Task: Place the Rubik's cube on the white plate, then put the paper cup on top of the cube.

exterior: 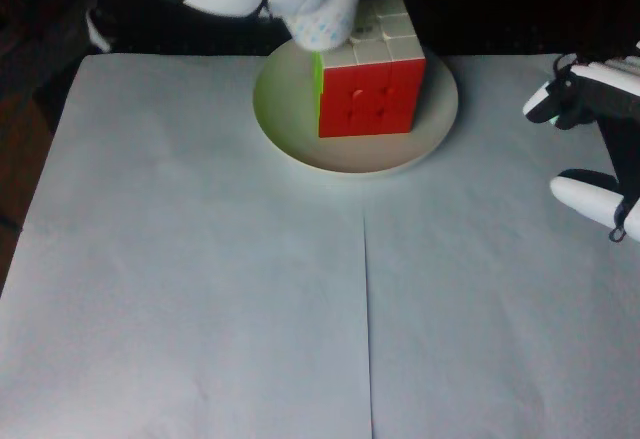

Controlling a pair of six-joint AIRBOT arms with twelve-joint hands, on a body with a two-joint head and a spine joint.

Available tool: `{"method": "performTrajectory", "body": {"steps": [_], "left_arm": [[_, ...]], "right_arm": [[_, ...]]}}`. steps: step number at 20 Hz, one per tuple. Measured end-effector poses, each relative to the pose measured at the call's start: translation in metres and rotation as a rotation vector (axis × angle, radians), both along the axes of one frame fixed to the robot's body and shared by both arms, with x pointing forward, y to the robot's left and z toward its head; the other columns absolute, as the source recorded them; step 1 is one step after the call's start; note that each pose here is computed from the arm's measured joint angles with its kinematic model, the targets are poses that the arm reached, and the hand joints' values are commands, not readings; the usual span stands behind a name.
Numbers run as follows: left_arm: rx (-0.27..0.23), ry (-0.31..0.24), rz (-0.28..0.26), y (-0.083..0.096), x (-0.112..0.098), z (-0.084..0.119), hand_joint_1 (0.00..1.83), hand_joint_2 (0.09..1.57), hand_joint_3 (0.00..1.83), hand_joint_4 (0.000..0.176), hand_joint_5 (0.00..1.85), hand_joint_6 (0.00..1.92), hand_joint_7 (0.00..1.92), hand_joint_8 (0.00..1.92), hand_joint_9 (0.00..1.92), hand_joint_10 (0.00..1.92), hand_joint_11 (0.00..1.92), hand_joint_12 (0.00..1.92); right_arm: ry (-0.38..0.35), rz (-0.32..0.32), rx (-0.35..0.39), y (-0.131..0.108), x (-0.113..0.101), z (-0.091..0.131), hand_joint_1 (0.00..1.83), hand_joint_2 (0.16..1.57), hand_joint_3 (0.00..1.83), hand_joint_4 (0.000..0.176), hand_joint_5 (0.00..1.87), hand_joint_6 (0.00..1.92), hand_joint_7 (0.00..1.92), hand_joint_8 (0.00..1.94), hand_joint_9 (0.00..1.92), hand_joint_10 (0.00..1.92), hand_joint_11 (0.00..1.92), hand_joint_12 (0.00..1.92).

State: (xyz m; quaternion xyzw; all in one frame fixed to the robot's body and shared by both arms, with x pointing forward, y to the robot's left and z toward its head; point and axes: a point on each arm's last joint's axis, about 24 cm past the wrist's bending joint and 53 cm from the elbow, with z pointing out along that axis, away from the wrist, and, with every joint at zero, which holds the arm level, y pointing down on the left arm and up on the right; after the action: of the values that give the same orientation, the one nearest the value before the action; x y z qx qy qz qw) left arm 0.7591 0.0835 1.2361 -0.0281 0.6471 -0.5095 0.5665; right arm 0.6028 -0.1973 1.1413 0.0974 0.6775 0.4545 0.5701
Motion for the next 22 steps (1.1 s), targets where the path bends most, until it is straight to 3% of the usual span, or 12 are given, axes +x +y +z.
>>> {"method": "performTrajectory", "body": {"steps": [2, 5, 7, 9, 10, 11, 13, 14, 18, 19, 20, 22], "left_arm": [[-0.044, -0.009, 0.008, -0.002, 0.006, 0.008, 0.99, 1.21, 0.00, 0.000, 0.28, 1.64, 0.04, 1.55, 0.02, 1.76, 0.05, 1.92], [-0.069, 0.032, -0.002, -0.014, 0.013, -0.001, 0.91, 1.32, 0.00, 0.017, 0.60, 1.58, 0.07, 1.48, 0.03, 1.68, 0.00, 1.92], [-0.072, 0.050, -0.013, -0.020, 0.011, -0.009, 1.08, 1.13, 0.00, 0.016, 0.22, 1.65, 0.19, 1.42, 0.12, 1.58, 0.07, 1.92], [-0.059, 0.067, -0.013, -0.024, 0.012, -0.016, 1.04, 1.11, 0.00, 0.000, 0.25, 1.44, 0.24, 1.30, 0.21, 1.51, 0.14, 1.92], [-0.056, 0.073, -0.010, -0.024, 0.013, -0.018, 1.08, 1.10, 0.00, 0.000, 0.27, 1.29, 0.26, 1.31, 0.23, 1.52, 0.18, 1.92], [-0.054, 0.074, -0.006, -0.022, 0.015, -0.020, 1.07, 1.10, 0.00, 0.000, 0.28, 1.22, 0.29, 1.25, 0.27, 1.46, 0.20, 1.90], [-0.049, 0.087, 0.002, -0.019, 0.016, -0.025, 1.04, 1.11, 0.00, 0.000, 0.28, 0.92, 0.37, 1.02, 0.31, 1.33, 0.21, 1.86], [-0.045, 0.100, 0.004, -0.018, 0.016, -0.028, 1.01, 1.13, 0.00, 0.037, 0.23, 0.84, 0.30, 0.93, 0.24, 1.25, 0.08, 1.86], [-0.037, 0.096, -0.003, -0.021, 0.015, -0.029, 0.94, 1.13, 0.00, 0.039, 0.32, 0.39, 0.31, 0.68, 0.23, 1.14, 0.06, 1.83], [-0.038, 0.097, -0.006, -0.022, 0.015, -0.029, 0.94, 1.13, 0.00, 0.047, 0.32, 0.27, 0.33, 0.47, 0.21, 1.02, 0.04, 1.78], [-0.036, 0.096, -0.009, -0.024, 0.014, -0.030, 0.91, 1.13, 0.00, 0.081, 0.32, 0.13, 0.36, 0.19, 0.21, 0.84, 0.00, 1.70], [-0.037, 0.097, -0.010, -0.023, 0.014, -0.030, 0.88, 1.14, 0.00, 0.067, 0.26, 0.01, 0.31, 0.01, 0.16, 0.56, 0.00, 1.54]], "right_arm": [[0.000, 0.001, 0.000, 0.000, 0.000, 0.000, 0.82, 1.25, 0.00, 0.000, 0.27, 1.00, 0.35, 1.16, 0.33, 1.24, 0.09, 1.69], [0.003, 0.003, -0.001, 0.001, -0.001, -0.002, 0.81, 1.28, 0.00, 0.000, 0.26, 0.97, 0.35, 1.14, 0.31, 1.36, 0.12, 1.75], [0.005, 0.003, -0.002, 0.001, -0.001, -0.003, 0.82, 1.26, 0.00, 0.000, 0.29, 0.93, 0.36, 1.10, 0.31, 1.19, 0.01, 1.67], [0.005, -0.001, 0.000, 0.000, 0.000, -0.003, 1.21, 1.34, 0.00, 0.000, 0.29, 0.96, 0.55, 1.63, 0.32, 1.31, 0.00, 1.69], [0.008, -0.001, -0.001, 0.000, -0.001, -0.004, 1.07, 1.40, 0.00, 0.000, 0.35, 1.68, 0.64, 1.70, 0.34, 1.37, 0.03, 1.74], [0.007, 0.005, -0.006, 0.001, -0.002, -0.004, 1.07, 1.40, 0.00, 0.000, 0.35, 1.70, 0.64, 1.70, 0.32, 1.35, 0.01, 1.70], [0.011, 0.005, -0.003, 0.001, -0.002, -0.005, 0.87, 1.30, 0.00, 0.000, 0.26, 1.22, 0.42, 1.40, 0.31, 1.24, 0.00, 1.60], [0.011, 0.002, -0.002, 0.001, -0.001, -0.005, 1.09, 1.39, 0.00, 0.000, 0.33, 1.57, 0.63, 1.67, 0.37, 1.31, 0.07, 1.70], [0.011, 0.003, -0.004, 0.001, -0.002, -0.006, 0.81, 1.27, 0.00, 0.000, 0.27, 1.01, 0.37, 1.25, 0.32, 1.25, 0.00, 1.67], [0.010, 0.003, -0.004, 0.001, -0.002, -0.006, 0.80, 1.37, 0.01, 0.071, 0.50, 1.65, 0.37, 1.23, 0.35, 1.27, 0.13, 1.71], [0.010, 0.003, -0.004, 0.001, -0.002, -0.006, 1.00, 1.40, 0.00, 0.000, 0.39, 1.69, 0.58, 1.60, 0.35, 1.33, 0.09, 1.74], [0.010, 0.003, -0.004, 0.001, -0.002, -0.006, 1.06, 1.40, 0.00, 0.000, 0.36, 1.69, 0.63, 1.72, 0.34, 1.37, 0.05, 1.78]]}}
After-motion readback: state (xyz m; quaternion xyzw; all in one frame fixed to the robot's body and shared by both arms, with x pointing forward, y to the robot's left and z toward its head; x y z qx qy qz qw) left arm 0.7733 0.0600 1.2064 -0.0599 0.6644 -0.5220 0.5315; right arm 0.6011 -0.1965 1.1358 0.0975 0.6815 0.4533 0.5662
